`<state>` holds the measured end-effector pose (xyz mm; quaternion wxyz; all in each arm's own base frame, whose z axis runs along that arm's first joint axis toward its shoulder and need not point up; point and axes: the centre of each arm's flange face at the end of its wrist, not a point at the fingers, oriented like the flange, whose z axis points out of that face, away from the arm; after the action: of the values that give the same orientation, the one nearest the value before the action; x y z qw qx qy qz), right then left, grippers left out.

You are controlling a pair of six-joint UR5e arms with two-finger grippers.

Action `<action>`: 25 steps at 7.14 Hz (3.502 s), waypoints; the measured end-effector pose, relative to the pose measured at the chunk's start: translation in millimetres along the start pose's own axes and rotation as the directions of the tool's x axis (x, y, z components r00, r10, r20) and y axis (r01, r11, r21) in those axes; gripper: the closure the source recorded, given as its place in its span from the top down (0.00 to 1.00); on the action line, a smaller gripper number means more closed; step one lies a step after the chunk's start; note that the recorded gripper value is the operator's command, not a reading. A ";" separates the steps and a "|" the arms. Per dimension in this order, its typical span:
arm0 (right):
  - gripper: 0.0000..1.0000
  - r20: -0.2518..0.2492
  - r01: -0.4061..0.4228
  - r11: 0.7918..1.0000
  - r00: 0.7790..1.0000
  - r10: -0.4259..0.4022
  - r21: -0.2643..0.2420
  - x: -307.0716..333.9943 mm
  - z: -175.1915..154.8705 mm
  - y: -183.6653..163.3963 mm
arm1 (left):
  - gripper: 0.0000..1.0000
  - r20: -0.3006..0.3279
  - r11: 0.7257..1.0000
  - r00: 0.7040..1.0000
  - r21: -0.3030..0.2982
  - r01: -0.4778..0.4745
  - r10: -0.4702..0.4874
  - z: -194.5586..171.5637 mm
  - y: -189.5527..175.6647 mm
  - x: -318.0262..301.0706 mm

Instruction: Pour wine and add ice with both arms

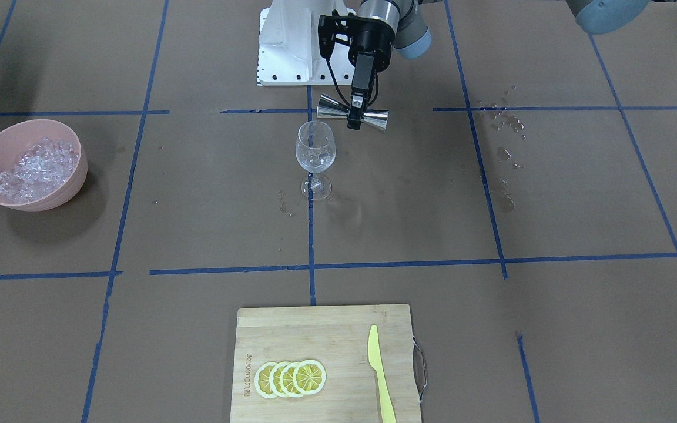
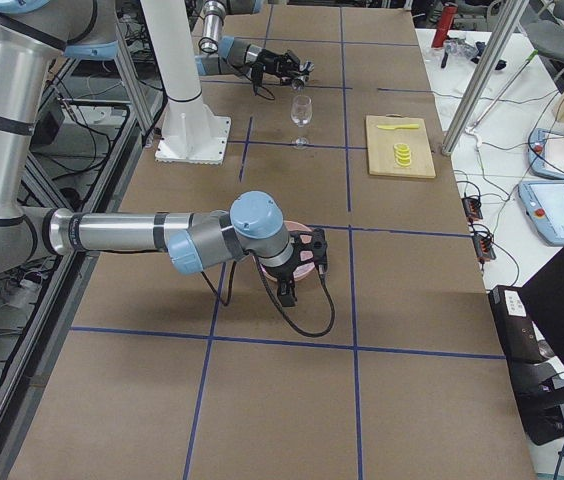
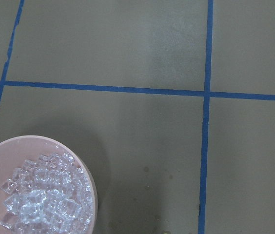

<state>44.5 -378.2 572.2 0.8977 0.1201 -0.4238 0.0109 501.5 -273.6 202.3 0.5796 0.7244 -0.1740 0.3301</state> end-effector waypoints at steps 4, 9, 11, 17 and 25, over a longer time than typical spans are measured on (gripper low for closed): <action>1.00 0.000 -0.001 1.000 1.000 0.001 0.000 0.2 -0.2 0.4 | 0.00 0.051 0.922 0.923 0.088 0.377 -0.382 -11.5 29.9 -13.4; 1.00 -0.001 0.001 1.000 1.000 -0.001 0.001 0.2 -0.2 -0.2 | 0.00 -0.127 0.705 0.738 0.226 0.672 -0.663 -56.2 141.8 -5.5; 1.00 -0.002 0.000 1.000 1.000 0.000 0.001 0.6 -0.2 0.0 | 0.00 -0.172 0.618 0.652 0.215 0.756 -0.738 -88.6 230.5 0.5; 1.00 -0.003 0.000 1.000 1.000 0.000 0.013 1.3 -5.1 -0.6 | 0.00 -0.219 0.162 0.154 -0.018 0.987 -0.963 -114.7 334.5 49.1; 1.00 -0.008 -0.004 1.000 1.000 0.004 0.027 5.1 -10.6 0.9 | 0.00 -0.083 -0.026 -0.037 -0.133 0.991 -0.996 -101.9 357.6 95.8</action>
<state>55.7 -375.3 569.8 0.8976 0.1312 -0.4203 0.0190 315.4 -259.5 537.9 0.6639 0.5921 0.4370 -0.1334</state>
